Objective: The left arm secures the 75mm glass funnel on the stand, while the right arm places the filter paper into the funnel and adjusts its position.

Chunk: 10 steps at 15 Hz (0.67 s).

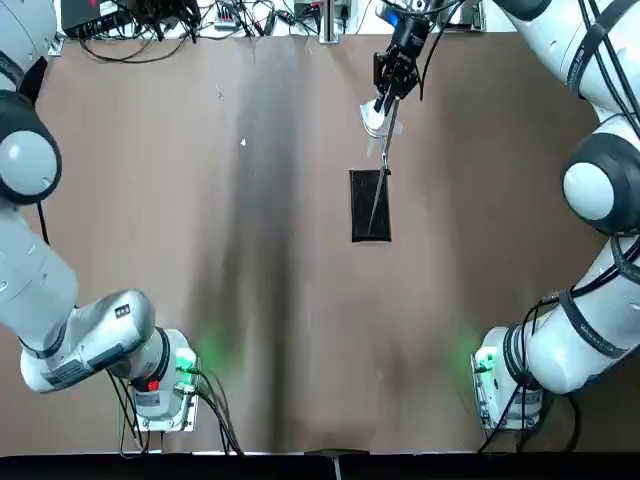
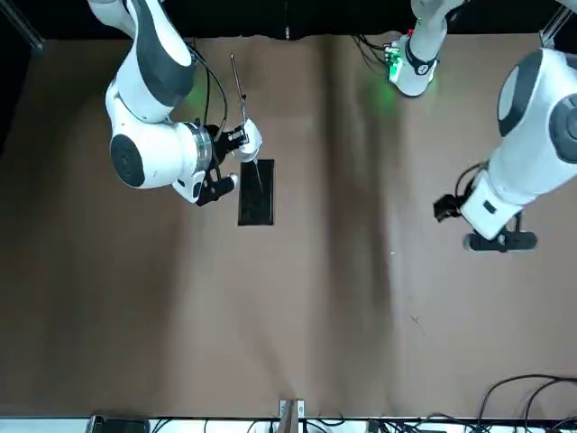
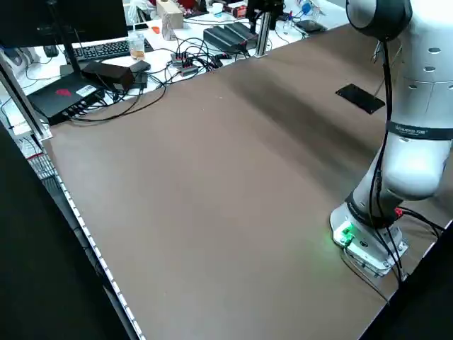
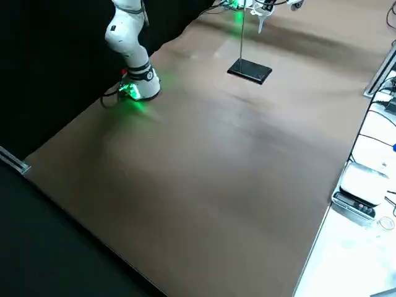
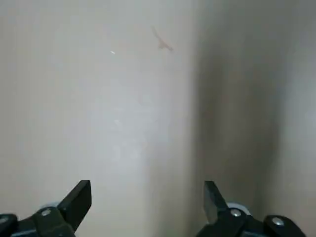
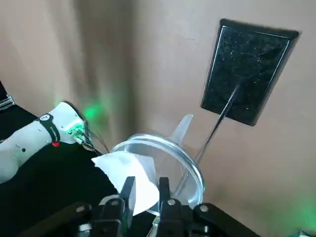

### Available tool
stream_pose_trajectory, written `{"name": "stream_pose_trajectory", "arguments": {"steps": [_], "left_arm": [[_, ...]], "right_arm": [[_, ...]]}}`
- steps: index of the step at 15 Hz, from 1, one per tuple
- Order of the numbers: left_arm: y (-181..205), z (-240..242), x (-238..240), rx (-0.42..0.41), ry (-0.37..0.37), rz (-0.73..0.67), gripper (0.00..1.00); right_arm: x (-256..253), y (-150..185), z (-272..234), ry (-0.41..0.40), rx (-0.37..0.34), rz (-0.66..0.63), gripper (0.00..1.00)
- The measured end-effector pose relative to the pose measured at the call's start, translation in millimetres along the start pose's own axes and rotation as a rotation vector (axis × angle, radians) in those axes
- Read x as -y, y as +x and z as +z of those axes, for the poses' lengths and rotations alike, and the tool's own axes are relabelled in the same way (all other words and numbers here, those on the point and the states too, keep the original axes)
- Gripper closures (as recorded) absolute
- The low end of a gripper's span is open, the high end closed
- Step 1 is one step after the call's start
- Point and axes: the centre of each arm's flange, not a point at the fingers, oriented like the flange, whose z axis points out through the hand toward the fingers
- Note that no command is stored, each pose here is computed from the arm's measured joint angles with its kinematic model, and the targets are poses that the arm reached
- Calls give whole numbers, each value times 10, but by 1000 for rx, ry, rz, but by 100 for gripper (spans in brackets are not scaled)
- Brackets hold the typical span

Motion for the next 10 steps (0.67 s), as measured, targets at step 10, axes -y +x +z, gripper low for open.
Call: {"name": "stream_pose_trajectory", "arguments": {"steps": [10], "left_arm": [[-530, -956, 837, -79, -114, -66, 0]], "right_arm": [[-85, -4, -43, 0, 11, 1, 73]]}}
